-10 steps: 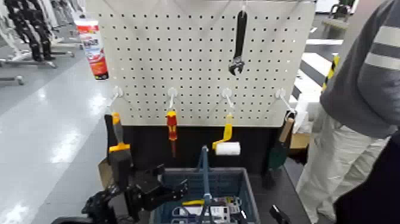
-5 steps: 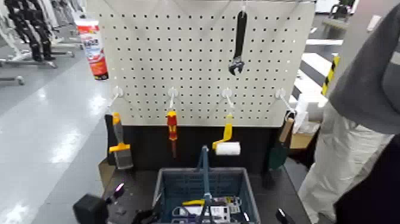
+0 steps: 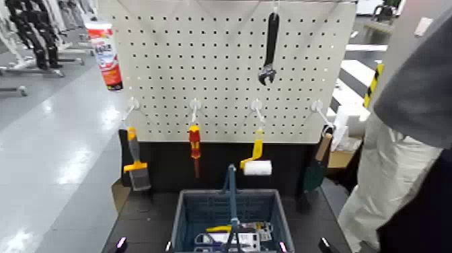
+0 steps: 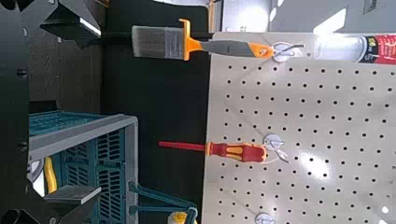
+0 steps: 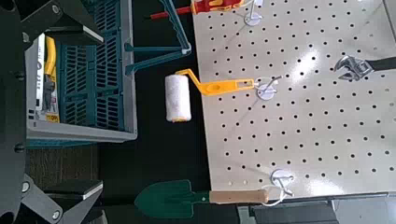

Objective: Put the blue scissors into the crate.

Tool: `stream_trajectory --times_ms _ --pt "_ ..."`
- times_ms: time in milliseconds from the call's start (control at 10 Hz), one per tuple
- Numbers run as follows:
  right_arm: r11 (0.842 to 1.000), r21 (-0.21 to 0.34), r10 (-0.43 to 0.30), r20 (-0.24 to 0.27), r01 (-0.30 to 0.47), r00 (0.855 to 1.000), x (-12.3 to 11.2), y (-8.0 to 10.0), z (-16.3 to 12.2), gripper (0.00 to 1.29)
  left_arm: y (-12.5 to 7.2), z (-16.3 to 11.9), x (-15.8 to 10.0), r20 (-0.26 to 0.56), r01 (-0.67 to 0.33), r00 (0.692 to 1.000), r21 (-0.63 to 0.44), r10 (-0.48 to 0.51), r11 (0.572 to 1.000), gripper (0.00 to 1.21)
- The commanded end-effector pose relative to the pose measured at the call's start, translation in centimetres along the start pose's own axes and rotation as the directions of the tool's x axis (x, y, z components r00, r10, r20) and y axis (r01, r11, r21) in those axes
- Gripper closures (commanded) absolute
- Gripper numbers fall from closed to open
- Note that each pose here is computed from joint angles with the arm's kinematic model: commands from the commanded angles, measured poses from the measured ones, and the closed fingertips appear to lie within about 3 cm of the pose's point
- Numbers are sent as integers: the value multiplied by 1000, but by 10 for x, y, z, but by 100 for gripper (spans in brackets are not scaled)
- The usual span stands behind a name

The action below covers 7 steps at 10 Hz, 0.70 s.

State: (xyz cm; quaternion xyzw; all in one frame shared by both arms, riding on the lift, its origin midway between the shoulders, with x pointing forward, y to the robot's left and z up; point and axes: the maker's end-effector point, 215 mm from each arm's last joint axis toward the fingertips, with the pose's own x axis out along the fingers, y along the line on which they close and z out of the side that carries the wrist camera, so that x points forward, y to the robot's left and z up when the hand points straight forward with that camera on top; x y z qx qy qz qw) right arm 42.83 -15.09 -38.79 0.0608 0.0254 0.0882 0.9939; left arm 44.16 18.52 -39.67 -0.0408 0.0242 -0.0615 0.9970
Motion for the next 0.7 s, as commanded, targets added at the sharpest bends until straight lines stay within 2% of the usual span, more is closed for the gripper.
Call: stream_trajectory --times_ms 100,700 --pt "1000 -23 1 2 -1 1000 -3 -2 3 20 -7 -2 -1 1 -9 1000 -24 9 1000 13" --pt "997 -72 -9 -38 6 999 -1 -3 2 17 -10 0 1 5 -6 1000 -25 6 1000 13"
